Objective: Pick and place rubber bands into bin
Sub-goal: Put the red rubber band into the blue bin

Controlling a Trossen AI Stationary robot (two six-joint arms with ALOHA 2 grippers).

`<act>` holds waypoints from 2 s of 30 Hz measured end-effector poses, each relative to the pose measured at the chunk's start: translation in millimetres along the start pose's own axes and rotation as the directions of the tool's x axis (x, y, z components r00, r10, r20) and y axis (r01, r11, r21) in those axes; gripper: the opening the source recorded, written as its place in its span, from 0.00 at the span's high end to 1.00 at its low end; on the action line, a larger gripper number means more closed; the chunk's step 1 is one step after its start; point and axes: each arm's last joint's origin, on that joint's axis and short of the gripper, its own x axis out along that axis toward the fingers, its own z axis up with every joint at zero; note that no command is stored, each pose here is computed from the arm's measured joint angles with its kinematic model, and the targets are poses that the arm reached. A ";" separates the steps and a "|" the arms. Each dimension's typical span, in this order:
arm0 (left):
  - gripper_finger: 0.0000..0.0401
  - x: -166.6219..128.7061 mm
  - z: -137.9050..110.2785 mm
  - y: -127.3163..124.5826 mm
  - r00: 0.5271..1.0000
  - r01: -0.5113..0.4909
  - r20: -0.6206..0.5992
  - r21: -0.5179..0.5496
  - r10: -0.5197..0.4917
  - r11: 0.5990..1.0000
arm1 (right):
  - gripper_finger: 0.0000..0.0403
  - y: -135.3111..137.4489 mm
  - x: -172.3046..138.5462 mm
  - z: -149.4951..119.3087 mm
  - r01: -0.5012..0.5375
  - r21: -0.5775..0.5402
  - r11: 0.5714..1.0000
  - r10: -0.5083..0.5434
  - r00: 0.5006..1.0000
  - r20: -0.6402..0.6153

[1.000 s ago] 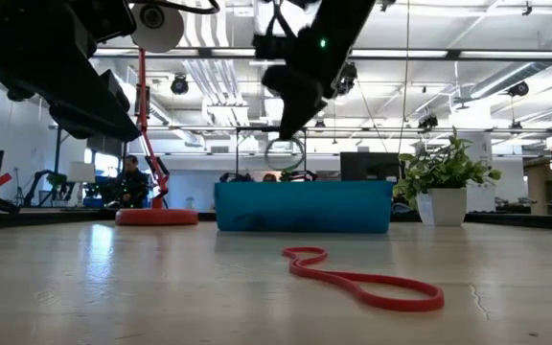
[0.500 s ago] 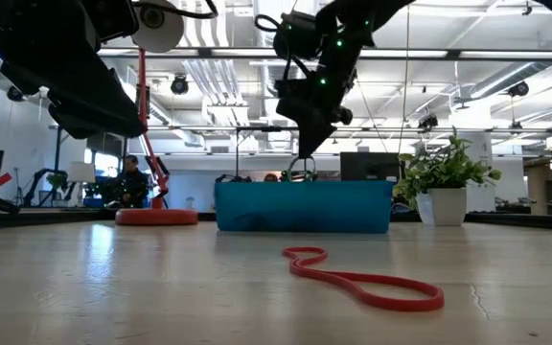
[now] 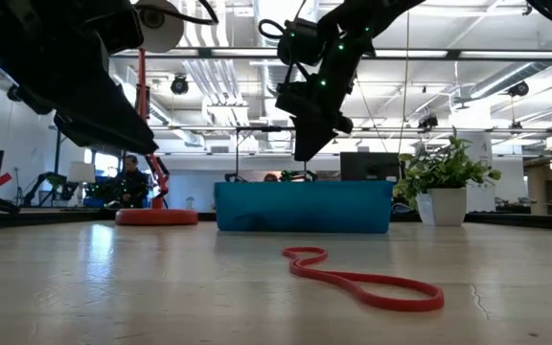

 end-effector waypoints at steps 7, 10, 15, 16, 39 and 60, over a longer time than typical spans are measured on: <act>0.69 8.3 -3.7 -2.8 1.000 0.009 0.008 0.011 -0.009 1.000 | 0.65 17.2 -5.4 -5.0 -0.168 -0.025 0.986 0.166 0.985 -0.044; 0.69 11.4 -3.7 -5.7 0.999 0.044 0.014 0.062 -0.045 0.997 | 0.63 40.6 -11.9 -11.8 -0.265 -0.071 0.962 0.260 0.963 -0.069; 0.69 19.1 -5.4 -7.9 0.996 0.083 0.010 0.121 -0.085 0.989 | 0.62 92.3 -25.7 -33.1 -0.330 -0.193 0.924 0.316 0.944 -0.100; 0.69 20.9 -5.4 -8.3 0.995 0.094 0.011 0.121 -0.096 0.988 | 0.63 102.5 -28.8 -38.4 -0.337 -0.218 0.916 0.321 0.941 -0.103; 0.69 63.3 18.8 -0.4 0.965 0.253 -0.113 0.183 -0.235 0.950 | 0.73 246.8 -107.1 -182.4 -0.136 -0.101 0.985 0.157 0.960 0.232; 0.69 129.3 55.4 -7.0 0.952 0.233 -0.256 0.244 -0.169 0.941 | 0.76 255.8 -124.0 -304.1 -0.251 0.249 0.936 0.135 0.904 0.406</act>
